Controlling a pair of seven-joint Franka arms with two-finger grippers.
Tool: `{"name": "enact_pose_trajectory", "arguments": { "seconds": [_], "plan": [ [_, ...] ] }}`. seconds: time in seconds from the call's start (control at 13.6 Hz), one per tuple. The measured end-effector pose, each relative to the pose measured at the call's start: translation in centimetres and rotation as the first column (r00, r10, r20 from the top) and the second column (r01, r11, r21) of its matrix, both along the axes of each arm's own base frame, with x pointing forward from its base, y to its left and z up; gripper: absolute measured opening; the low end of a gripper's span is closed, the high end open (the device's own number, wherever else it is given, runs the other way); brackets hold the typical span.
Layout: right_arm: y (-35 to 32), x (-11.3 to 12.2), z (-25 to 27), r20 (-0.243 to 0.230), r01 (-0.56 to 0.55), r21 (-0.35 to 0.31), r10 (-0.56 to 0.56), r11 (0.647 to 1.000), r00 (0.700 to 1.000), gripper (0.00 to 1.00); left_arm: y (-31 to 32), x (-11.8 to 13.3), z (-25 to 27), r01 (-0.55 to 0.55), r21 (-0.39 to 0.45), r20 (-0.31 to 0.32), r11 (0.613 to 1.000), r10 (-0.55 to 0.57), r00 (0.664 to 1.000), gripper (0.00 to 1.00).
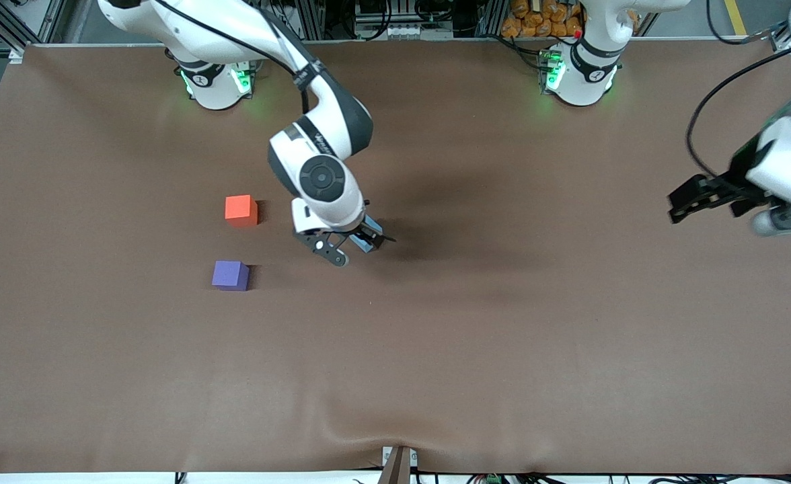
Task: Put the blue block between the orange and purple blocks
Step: 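Grasp the blue block with the right gripper while the left gripper releases, then carry the blue block with the right gripper toward the purple block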
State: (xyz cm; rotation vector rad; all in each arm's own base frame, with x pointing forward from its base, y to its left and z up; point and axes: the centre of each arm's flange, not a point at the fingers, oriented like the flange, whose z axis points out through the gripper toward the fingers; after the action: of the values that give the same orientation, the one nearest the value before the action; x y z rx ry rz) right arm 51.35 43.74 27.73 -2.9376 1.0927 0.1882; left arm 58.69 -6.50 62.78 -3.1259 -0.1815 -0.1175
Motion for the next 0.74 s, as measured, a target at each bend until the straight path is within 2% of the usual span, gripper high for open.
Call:
{"name": "enact_pose_trajectory", "arguments": {
  "seconds": [0.15, 0.37, 0.59, 0.74],
  "plan": [
    [0.7, -2.2, -2.6, 0.014, 0.064, -0.002, -0.064, 0.998, 0.998, 1.00, 1.2, -0.7, 0.3, 0.007, 0.003, -0.016, 1.000, -0.007, 1.000, 1.00],
    [0.5, -3.9, -4.8, 0.002, 0.072, -0.020, -0.072, 0.997, 0.997, 1.00, 1.4, -1.3, 0.6, 0.012, 0.005, -0.042, 1.000, -0.012, 0.999, 1.00],
    [0.6, -3.5, -5.2, 0.034, 0.083, 0.005, -0.083, 0.997, 0.996, 1.00, 2.5, -1.9, 1.7, -0.003, 0.004, -0.027, 1.000, 0.003, 1.000, 1.00],
    [0.4, -3.4, -5.9, 0.037, 0.085, 0.004, -0.085, 0.996, 0.996, 1.00, 4.1, -2.2, 2.2, -0.021, 0.004, -0.026, 1.000, 0.021, 0.999, 1.00]
  ]
}}
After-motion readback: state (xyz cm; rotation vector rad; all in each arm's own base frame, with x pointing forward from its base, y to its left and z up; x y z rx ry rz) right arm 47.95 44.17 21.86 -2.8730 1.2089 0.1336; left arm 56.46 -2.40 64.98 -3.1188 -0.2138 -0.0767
